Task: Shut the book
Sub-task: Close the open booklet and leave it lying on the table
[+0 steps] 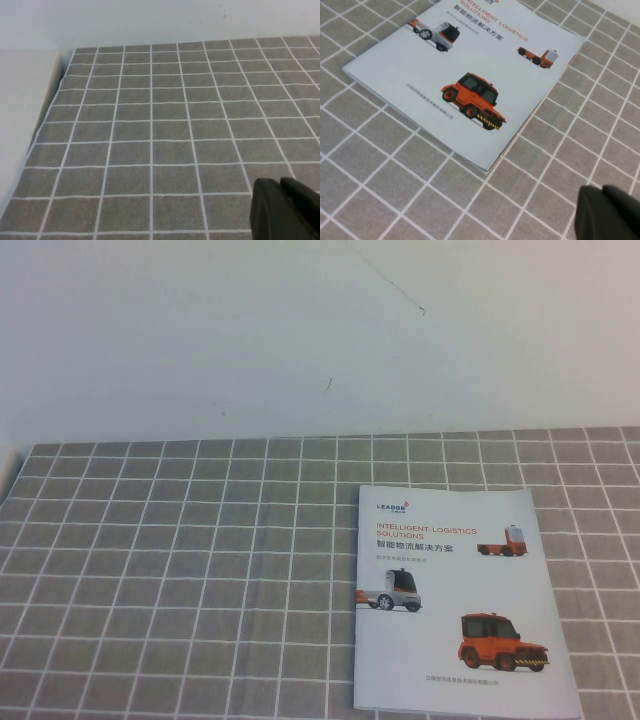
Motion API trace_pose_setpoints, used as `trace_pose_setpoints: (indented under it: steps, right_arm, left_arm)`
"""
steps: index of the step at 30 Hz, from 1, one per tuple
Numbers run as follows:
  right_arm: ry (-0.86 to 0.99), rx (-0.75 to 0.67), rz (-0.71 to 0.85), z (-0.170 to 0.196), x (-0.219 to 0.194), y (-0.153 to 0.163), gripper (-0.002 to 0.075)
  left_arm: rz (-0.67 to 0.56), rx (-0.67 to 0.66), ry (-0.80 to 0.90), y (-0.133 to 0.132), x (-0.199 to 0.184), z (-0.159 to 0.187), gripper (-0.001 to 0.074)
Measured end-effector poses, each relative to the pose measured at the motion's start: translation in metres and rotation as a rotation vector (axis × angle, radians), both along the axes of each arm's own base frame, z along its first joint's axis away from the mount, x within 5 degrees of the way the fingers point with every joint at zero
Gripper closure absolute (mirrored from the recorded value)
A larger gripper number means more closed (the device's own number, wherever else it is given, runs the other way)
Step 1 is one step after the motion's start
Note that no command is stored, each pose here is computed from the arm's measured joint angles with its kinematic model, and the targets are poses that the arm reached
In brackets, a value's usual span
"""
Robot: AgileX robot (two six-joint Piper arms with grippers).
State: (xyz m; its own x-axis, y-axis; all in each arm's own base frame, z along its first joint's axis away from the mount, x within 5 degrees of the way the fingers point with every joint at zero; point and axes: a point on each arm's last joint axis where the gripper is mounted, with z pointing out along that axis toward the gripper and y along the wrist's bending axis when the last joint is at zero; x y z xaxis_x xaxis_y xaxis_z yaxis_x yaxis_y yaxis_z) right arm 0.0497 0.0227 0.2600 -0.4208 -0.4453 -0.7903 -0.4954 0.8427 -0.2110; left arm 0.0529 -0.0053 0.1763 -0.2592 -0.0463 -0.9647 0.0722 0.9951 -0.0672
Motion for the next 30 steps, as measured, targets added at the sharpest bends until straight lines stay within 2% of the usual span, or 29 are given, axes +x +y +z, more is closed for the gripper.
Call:
trace_pose_setpoints:
  steps: [8,30]
  right_arm:
    - [0.000,0.000,0.000,0.0000,0.0000,0.0000,0.0727]
    - [0.000,0.000,0.000,0.0000,0.0000,0.0000,0.0727]
  left_arm:
    - [0.046,-0.077,0.011,0.0012,-0.0001,0.0000,0.0738]
    - [0.048,-0.082,0.015,0.0013,-0.0002,-0.0003,0.0738]
